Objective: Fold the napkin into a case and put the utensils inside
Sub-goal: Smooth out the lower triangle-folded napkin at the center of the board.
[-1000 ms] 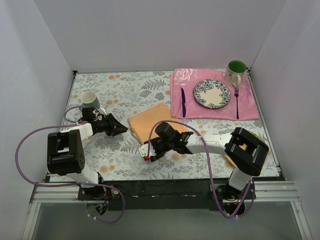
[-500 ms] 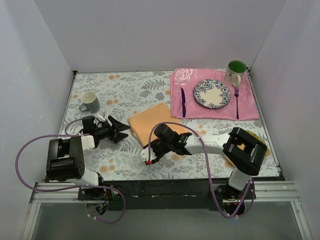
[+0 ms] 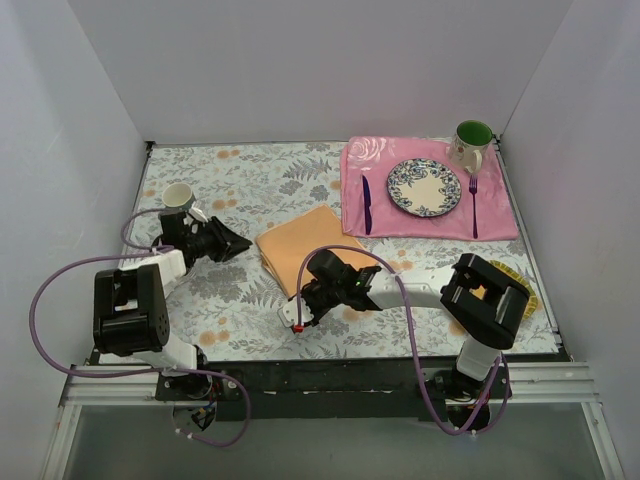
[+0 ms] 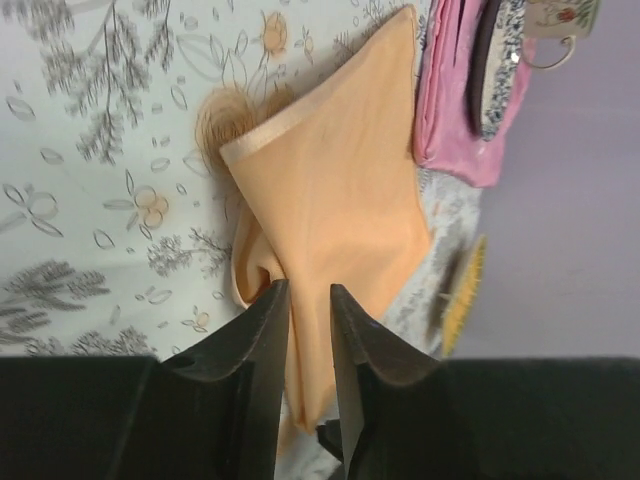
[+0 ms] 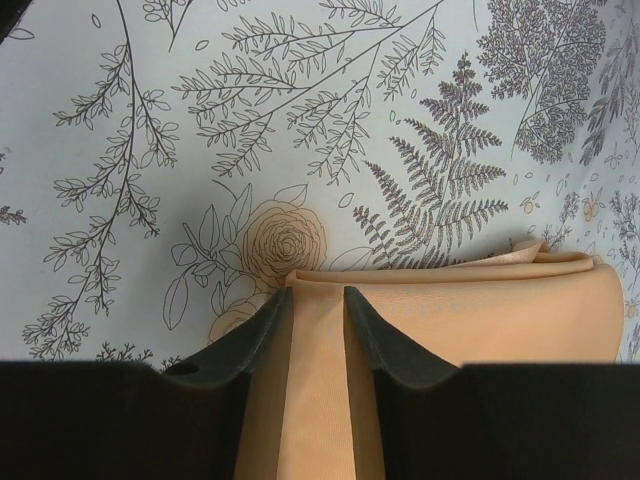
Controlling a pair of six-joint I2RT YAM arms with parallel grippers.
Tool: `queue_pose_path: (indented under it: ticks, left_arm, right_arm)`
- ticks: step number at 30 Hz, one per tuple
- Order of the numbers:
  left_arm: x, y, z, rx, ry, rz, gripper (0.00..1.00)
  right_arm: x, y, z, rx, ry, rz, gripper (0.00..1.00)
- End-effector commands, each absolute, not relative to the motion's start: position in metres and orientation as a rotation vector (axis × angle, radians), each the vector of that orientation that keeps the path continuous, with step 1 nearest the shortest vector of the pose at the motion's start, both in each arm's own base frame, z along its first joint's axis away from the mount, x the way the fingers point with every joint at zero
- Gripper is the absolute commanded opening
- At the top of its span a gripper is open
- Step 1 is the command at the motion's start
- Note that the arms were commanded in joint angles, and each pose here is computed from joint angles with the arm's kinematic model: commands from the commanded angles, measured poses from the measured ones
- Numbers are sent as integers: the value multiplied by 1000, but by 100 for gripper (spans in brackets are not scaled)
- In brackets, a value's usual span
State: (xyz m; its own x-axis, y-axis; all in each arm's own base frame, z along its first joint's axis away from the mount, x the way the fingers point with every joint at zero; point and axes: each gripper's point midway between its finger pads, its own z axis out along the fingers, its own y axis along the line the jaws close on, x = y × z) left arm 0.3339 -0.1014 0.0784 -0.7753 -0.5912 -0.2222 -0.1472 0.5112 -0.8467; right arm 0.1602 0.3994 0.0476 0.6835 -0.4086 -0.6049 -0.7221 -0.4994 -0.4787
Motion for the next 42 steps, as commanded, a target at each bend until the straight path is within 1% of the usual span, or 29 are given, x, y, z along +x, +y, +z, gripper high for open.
queue_pose_path:
  ticks: [1,4,5,6,8,9,13,14,15,16,18,19,20,21,22,23,24,25,26,27,28,30,32,33,36,37,40,41,42]
  left_arm:
    - [326,-90,67,-389,2385,-1021,25]
    - [319,-90,66,-347,2397,-1014,27]
    - [318,-91,66,-331,2396,-1018,29]
    - [315,-92,65,-331,2399,-1023,29]
    - [313,-95,70,-284,2384,-1041,29]
    - [310,-102,79,-225,2363,-1098,29]
    - [302,-108,124,81,2100,-1084,33]
    - [300,-107,149,171,2001,-1041,34]
    - [298,-107,158,228,1960,-1029,36]
    - [289,-113,170,311,1927,-1062,37]
    - [282,-114,182,478,1854,-990,38]
    - [274,-116,181,525,1853,-992,38]
    - [271,-115,191,655,1774,-911,38]
    - [265,-116,192,733,1735,-889,38]
    - [252,-119,187,779,1745,-909,38]
    - [244,-121,195,852,1701,-902,37]
    - [243,-119,194,1012,1604,-788,37]
    - [224,-120,181,1019,1683,-846,37]
    - [216,-117,174,1069,1700,-826,36]
    - [192,-117,164,1209,1677,-820,35]
    - [182,-116,160,1283,1651,-796,35]
    - [183,-111,154,1252,1699,-757,34]
    - [184,-111,161,1274,1637,-694,34]
    - [178,-116,161,1323,1566,-696,34]
    - [168,-120,159,1357,1510,-697,34]
    - [164,-121,153,1417,1451,-663,34]
    - [140,-123,125,1512,1410,-679,34]
    - [136,-123,120,1597,1305,-609,35]
    - [134,-124,114,1623,1263,-580,36]
  right_arm:
    - [162,405,47,-2154,833,533,31]
    - [162,405,48,-2157,829,528,26]
    - [162,405,49,-2156,828,527,26]
    - [161,404,49,-2165,830,530,27]
    - [158,404,54,-2168,821,547,34]
    - [157,403,54,-2173,813,546,36]
    - [156,401,47,-2191,804,549,43]
    - [157,400,44,-2195,805,545,43]
    - [158,400,43,-2195,806,542,43]
    - [159,402,41,-2193,806,540,40]
    - [161,401,37,-2195,810,531,34]
    - [161,402,34,-2198,819,529,28]
    - [164,404,35,-2179,817,515,25]
    - [166,405,35,-2174,824,505,19]
    - [170,407,34,-2168,845,495,7]
    - [174,408,36,-2154,856,491,1]
    - [175,409,35,-2150,868,500,1]
    - [178,411,37,-2141,874,503,1]
    - [184,413,42,-2118,892,508,1]
    - [187,415,45,-2102,898,512,1]
    - [189,417,48,-2082,907,526,1]
    - [198,422,55,-2029,933,544,1]
    - [208,428,62,-1974,961,550,1]
    - [213,433,63,-1948,965,553,1]
    - [234,447,73,-1885,1014,566,1]
    - [237,450,76,-1875,1018,578,1]
    - [249,458,84,-1832,1032,591,1]
    - [253,459,86,-1823,1037,593,1]
    - [254,460,85,-1822,1042,602,1]
